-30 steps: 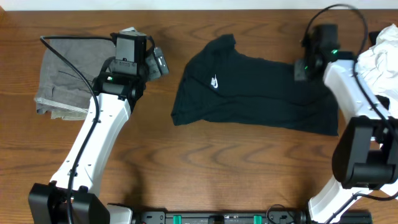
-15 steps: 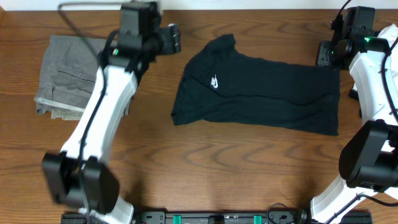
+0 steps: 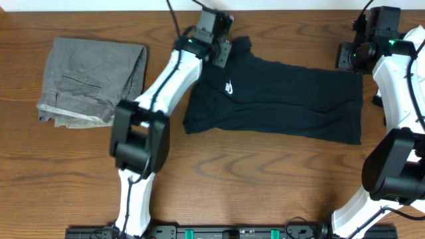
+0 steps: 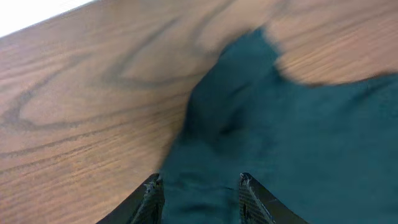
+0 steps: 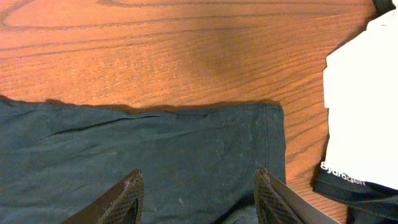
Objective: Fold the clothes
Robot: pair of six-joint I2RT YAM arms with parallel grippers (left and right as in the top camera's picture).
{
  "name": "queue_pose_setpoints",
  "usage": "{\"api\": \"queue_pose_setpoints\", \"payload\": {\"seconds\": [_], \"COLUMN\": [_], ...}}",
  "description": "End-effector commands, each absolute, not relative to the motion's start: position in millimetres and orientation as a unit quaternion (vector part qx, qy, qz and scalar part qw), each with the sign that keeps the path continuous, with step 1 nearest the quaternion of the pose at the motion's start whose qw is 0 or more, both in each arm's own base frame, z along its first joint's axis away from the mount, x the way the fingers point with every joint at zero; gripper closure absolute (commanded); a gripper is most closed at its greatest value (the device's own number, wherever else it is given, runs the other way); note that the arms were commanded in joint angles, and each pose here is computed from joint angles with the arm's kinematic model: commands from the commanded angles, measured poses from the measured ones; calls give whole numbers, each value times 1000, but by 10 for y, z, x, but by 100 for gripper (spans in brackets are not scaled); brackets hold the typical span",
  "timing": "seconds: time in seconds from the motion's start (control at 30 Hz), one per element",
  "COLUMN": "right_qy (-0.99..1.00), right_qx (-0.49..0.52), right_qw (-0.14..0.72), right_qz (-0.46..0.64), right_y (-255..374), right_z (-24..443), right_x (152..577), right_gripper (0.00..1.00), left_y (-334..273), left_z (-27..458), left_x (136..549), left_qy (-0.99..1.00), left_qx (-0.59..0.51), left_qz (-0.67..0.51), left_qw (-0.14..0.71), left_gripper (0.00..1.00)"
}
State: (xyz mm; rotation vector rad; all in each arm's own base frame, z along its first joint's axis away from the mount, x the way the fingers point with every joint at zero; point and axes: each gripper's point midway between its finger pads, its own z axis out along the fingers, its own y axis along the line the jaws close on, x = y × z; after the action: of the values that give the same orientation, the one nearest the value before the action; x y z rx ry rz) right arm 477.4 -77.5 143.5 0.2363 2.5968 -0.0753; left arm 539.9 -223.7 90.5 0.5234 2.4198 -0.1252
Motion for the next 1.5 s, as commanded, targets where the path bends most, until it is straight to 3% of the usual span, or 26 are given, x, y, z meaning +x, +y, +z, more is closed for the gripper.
{"api": "queue_pose_setpoints", "payload": {"seconds": [0.0, 0.17, 0.47, 1.23, 1.47], "right_qy": [958, 959, 961, 961, 962], "right_qx": [91, 91, 93, 93, 93], "right_qw": [269, 268, 259, 258, 256], "right_qz": [-26, -26, -29, -29, -29], "right_y": [-787, -786, -797, -795, -794], "right_z": [1482, 1477, 1408, 1399, 1393], "right_x": [4791, 4788, 4746, 4740, 4732], "right_gripper": [45, 45, 46, 46, 46], "left_y": [-2039, -2084, -2276, -2273, -1788], "left_z": [780, 507, 386, -10, 12], "left_x": [5575, 5685, 5784, 5843, 5950], "left_qy": [919, 915, 903, 905, 912], "left_qx": [204, 215, 225, 224, 170], "left_qz": [3, 6, -36, -38, 82], "left_qw": [337, 343, 364, 359, 363], "left_gripper": [60, 59, 46, 46, 48]}}
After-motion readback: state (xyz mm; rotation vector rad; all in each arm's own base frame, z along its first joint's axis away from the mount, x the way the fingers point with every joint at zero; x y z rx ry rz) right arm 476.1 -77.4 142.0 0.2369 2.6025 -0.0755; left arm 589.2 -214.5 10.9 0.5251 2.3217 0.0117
